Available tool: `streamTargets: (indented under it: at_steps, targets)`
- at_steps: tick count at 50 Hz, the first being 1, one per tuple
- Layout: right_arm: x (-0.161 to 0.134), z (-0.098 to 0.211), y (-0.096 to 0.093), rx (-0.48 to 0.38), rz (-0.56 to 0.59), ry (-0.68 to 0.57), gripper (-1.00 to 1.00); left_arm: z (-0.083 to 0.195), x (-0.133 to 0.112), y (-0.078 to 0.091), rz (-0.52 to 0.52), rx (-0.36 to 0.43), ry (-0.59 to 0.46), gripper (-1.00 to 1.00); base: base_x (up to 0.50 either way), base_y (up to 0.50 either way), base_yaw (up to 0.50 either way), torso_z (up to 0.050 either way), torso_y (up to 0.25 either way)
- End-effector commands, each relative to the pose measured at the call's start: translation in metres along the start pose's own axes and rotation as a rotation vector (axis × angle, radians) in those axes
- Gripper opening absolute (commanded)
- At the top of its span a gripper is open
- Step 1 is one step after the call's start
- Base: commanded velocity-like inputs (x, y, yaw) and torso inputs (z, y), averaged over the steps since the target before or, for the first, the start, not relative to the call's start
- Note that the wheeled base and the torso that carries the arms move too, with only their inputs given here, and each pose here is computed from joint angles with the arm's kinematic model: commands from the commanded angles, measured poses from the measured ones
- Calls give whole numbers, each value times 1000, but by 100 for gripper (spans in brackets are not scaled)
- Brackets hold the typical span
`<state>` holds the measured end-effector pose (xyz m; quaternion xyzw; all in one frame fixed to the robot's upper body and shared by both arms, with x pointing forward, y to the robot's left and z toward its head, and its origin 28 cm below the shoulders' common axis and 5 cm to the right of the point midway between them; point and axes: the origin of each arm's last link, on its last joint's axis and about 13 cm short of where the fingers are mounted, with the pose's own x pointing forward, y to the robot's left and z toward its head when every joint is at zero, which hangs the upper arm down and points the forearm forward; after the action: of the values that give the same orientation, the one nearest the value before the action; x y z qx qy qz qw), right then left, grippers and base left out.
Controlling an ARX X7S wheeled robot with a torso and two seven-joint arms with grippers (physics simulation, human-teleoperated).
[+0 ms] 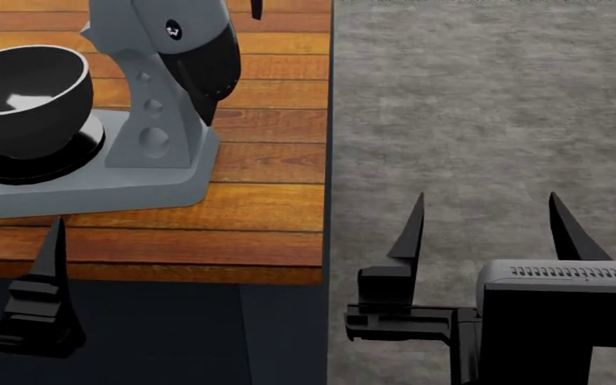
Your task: Close the stand mixer head.
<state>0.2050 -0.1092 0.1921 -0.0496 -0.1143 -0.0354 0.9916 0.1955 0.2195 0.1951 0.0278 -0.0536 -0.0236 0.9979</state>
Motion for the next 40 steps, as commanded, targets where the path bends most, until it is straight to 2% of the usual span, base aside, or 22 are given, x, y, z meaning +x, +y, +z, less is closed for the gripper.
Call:
streamTargets:
  at_steps: [1, 3, 13, 19, 21, 23, 29, 40]
  targets:
    - [-3, 5, -6, 3, -26, 16, 100, 1, -3, 8, 12, -18, -16, 100, 0, 0, 0, 50, 0]
    - [-3, 4, -6, -20, -12, 24, 100, 2, -4, 9, 15, -16, -18, 100, 0, 0, 0, 50, 0]
    - [-3, 0, -7, 20, -30, 69, 100, 0, -3, 11, 22, -7, -8, 100, 0, 0, 0, 50, 0]
    - [-4, 2, -7, 14, -26, 73, 100, -3, -3, 12, 21, -8, -3, 100, 0, 0, 0, 50, 0]
    - [-4, 2, -7, 13, -24, 68, 100, -3, -2, 14, 46, -29, 10, 100, 0, 0, 0, 50, 0]
    - [-4, 1, -8, -16, -13, 70, 100, -2, -3, 14, 45, -31, 8, 100, 0, 0, 0, 2, 0]
    - [-6, 7, -10, -16, -28, 40, 100, 4, -6, 18, 67, -33, 16, 100, 37, 208, 0, 0, 0]
    - [-7, 11, -12, -33, -53, 8, 100, 9, -9, 19, 62, -21, 13, 100, 187, 493, 0, 0, 0]
